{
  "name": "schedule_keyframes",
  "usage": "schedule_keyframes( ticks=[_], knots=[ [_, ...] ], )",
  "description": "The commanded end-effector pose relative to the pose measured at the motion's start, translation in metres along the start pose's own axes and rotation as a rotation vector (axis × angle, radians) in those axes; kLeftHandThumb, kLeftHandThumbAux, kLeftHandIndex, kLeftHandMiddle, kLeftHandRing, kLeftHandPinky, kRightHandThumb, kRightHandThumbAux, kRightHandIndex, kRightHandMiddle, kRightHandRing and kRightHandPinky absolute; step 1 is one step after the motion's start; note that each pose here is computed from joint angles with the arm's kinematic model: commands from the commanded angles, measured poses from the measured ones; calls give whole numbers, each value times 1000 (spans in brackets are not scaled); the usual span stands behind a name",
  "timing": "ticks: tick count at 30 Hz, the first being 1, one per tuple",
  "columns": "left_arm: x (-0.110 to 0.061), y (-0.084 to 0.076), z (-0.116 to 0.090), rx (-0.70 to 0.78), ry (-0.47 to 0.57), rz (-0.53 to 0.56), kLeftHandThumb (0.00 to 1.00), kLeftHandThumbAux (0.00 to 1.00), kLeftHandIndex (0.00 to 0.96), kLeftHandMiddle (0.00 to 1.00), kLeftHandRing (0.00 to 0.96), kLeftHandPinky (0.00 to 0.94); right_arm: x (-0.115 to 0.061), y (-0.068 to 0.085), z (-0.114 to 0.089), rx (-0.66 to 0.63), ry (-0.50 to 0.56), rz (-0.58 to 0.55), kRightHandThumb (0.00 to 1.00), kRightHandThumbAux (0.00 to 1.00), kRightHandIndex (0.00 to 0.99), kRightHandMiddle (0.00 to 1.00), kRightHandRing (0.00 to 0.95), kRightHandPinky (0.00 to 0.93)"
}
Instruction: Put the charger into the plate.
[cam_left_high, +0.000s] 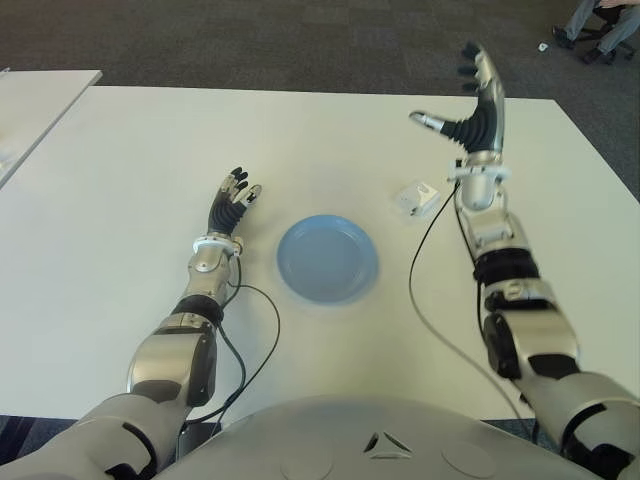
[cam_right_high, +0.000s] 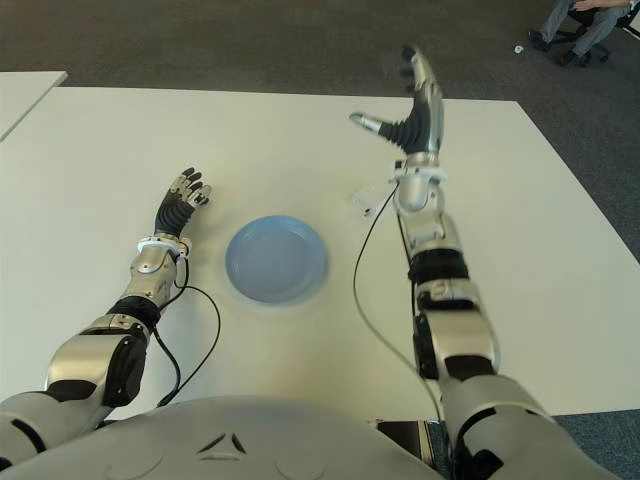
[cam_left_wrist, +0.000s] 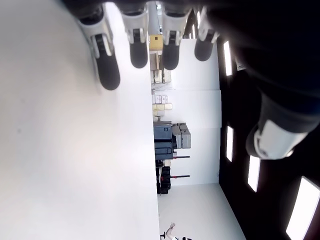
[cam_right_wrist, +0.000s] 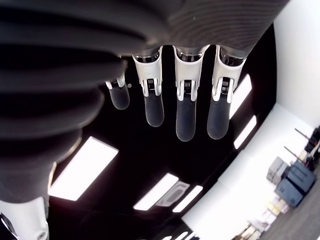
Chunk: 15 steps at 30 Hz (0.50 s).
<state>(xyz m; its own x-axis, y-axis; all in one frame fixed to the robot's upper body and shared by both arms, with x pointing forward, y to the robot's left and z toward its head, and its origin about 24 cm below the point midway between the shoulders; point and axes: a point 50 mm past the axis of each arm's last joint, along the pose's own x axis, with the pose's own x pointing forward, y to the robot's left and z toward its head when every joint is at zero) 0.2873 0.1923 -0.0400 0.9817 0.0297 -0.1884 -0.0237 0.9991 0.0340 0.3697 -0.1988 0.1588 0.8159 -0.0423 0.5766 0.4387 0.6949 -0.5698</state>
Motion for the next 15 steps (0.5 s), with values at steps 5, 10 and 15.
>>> schedule_keyframes(
  ticks=[5,10,15],
  knots=[
    [-30,-10,-53,-21,270,-17,0,569,22,102,91,95,3,17,-29,-190,157,223,490,550,34,105,125,149],
    [-29,-10,-53,-25,269,-16,0,572,22,106,95,99,0,21,-39,-247,224,296,460,469,4,55,73,109],
    [-30,-10,-52,-29,261,-18,0,567,25,115,107,119,1,24,-42,-308,258,380,452,427,0,22,37,87]
  ],
)
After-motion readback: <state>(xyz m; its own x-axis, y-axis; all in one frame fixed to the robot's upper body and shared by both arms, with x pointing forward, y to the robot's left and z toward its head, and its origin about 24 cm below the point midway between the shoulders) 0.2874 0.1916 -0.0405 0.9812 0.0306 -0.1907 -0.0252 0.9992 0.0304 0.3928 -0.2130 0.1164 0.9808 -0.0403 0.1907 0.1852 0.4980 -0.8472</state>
